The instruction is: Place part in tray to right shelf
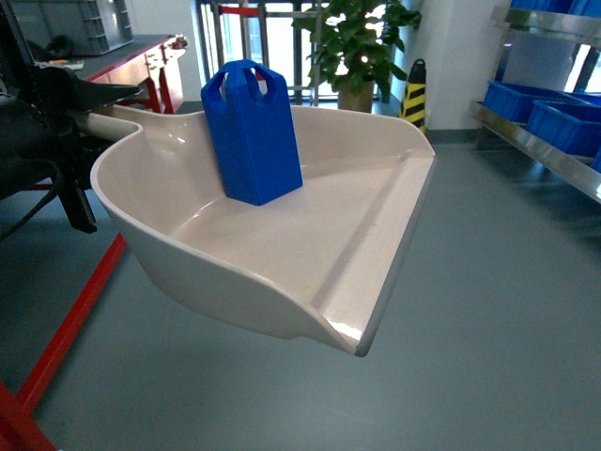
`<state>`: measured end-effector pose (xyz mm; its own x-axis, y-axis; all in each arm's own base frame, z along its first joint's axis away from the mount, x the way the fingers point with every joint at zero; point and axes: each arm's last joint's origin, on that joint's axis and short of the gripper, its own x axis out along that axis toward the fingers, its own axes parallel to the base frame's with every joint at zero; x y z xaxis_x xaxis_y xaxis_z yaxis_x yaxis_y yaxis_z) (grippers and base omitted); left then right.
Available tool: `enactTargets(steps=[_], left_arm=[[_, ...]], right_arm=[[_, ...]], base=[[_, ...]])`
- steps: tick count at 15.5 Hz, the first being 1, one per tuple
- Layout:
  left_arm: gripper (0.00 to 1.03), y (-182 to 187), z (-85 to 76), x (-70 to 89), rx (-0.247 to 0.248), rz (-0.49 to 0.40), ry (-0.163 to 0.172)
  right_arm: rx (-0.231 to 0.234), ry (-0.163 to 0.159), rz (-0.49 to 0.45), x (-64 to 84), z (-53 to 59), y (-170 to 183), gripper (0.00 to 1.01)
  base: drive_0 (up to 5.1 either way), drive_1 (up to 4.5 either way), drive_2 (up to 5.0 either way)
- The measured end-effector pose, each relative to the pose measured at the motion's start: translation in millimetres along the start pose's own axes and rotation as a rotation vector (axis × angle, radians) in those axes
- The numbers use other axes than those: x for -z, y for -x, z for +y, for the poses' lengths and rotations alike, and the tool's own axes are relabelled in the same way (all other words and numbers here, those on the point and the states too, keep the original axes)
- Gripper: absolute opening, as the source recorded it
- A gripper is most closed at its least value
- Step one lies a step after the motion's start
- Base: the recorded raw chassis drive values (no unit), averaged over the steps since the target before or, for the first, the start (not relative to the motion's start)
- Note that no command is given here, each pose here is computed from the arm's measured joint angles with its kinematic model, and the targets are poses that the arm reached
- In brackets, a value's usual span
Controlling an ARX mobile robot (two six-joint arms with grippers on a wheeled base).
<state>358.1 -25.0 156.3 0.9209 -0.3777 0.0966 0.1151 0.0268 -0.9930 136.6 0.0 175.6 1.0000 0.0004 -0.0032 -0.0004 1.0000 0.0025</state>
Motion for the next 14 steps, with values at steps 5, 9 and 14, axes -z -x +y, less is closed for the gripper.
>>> enactTargets(steps=[5, 9, 14], left_arm=[[0.12, -0.1, 0.0, 0.2, 0.0, 0.0, 0.0], [0.12, -0.1, 0.0, 0.2, 0.0, 0.0, 0.0], [0.12, -0.1, 0.0, 0.2, 0.0, 0.0, 0.0]], right_arm=[[0.0, 0.0, 0.001, 0.1, 0.0, 0.0, 0.98], [0.0, 0.0, 0.0, 0.0, 0.0, 0.0, 0.98], [0.0, 0.0, 0.0, 0.0, 0.0, 0.0, 0.98]], base=[[-0.5, 2.03, -3.1], [-1.6, -1.57, -1.6], [-1.6, -1.57, -1.6]])
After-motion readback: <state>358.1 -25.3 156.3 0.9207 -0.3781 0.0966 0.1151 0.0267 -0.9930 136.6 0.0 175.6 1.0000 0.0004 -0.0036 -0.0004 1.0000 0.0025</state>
